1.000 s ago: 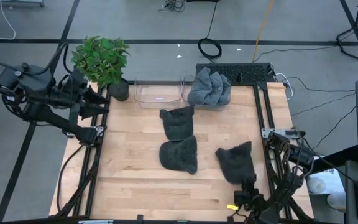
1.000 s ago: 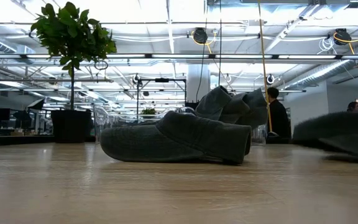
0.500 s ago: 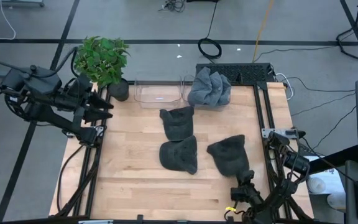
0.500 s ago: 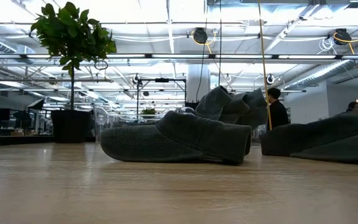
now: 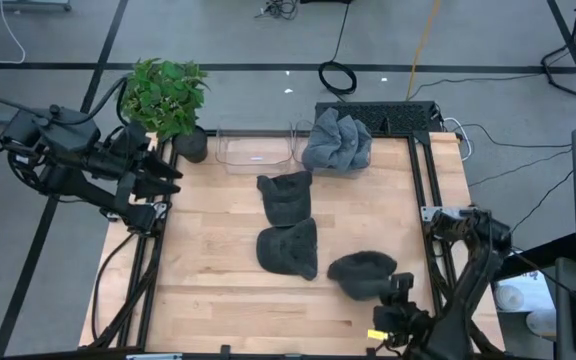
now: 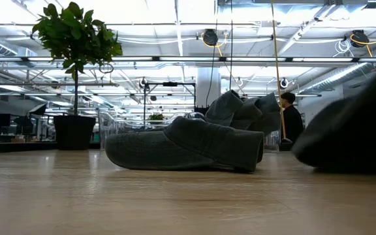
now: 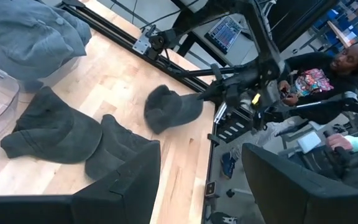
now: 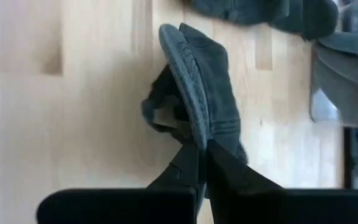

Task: Pick & Place hat
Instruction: Put the bottom right black cap into the left transparent bin

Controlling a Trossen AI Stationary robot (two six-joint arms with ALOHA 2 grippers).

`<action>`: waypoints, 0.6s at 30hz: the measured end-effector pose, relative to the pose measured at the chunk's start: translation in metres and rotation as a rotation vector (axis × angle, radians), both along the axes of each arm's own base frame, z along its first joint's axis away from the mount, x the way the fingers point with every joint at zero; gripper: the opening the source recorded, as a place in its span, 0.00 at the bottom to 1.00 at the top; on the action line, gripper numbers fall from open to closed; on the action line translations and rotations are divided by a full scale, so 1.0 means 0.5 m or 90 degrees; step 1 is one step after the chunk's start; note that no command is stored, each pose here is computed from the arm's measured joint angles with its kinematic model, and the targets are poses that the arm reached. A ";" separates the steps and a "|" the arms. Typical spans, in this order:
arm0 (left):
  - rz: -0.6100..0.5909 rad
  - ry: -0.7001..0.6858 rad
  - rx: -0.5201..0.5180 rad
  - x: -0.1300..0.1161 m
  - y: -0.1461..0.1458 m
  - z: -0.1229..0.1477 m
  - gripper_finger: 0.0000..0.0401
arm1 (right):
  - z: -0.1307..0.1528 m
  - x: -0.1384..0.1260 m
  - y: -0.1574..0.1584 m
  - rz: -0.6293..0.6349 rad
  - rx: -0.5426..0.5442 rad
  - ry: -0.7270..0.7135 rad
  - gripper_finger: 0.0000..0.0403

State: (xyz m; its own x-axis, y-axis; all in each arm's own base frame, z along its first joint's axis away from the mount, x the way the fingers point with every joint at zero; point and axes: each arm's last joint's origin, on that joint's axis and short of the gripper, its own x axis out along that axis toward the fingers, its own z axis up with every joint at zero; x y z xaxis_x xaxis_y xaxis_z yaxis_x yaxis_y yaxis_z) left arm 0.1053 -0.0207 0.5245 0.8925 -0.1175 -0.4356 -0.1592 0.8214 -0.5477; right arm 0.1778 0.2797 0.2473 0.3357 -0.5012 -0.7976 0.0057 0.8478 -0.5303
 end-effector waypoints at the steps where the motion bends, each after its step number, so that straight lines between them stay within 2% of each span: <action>1: 0.000 0.000 0.000 0.000 0.000 0.000 0.58 | 0.016 0.004 -0.007 0.006 0.012 -0.002 0.00; 8: -0.011 -0.003 0.023 0.000 0.000 0.000 0.58 | 0.102 0.042 -0.075 0.005 0.071 0.003 0.00; 12: -0.009 -0.002 0.018 0.000 0.000 0.000 0.58 | 0.150 0.045 -0.108 0.008 0.123 0.005 0.00; 18: 0.004 0.001 -0.008 0.000 0.000 0.000 0.58 | 0.249 0.027 -0.166 -0.007 0.252 -0.027 0.00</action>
